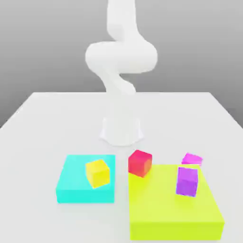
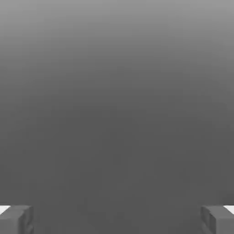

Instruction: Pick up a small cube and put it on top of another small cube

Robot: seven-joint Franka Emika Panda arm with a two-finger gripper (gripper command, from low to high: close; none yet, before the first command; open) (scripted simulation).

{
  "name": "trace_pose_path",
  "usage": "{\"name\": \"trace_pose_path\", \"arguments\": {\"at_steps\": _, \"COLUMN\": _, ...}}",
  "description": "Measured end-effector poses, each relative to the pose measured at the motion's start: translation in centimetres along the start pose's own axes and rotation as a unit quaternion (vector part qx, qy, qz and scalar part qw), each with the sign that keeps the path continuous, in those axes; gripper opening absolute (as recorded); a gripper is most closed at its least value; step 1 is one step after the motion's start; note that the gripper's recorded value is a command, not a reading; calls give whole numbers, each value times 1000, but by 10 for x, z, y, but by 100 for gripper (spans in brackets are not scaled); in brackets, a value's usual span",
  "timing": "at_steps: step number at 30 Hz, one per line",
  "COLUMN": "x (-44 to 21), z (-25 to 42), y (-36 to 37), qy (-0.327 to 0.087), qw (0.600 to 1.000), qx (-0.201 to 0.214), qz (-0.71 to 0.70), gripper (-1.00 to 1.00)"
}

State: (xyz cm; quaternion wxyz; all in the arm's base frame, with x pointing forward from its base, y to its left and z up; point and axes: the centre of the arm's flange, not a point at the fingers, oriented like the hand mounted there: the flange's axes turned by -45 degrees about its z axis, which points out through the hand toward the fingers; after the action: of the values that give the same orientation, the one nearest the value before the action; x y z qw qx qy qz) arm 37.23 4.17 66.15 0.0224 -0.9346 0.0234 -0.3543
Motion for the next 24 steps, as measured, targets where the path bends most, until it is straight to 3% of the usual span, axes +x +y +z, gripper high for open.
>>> {"name": "trace_pose_path", "arguments": {"at_steps": 6, "x": -76, "z": 121, "y": -85, "qy": -100, "qw": 993, "qx": 9, "qz": 64, "gripper": 0}}
{"name": "trace_pose_path", "arguments": {"at_steps": 12, "x": -186, "z": 204, "y": -140, "qy": -194, "qw": 973, "qx": -11, "qz": 127, "gripper": 0}}
{"name": "trace_pose_path", "arguments": {"at_steps": 19, "x": -335, "z": 249, "y": -167, "qy": -288, "qw": 935, "qx": -67, "qz": 196, "gripper": 0}}
{"name": "trace_pose_path", "arguments": {"at_steps": 24, "x": -421, "z": 253, "y": -165, "qy": -330, "qw": 908, "qx": -114, "qz": 231, "gripper": 0}}
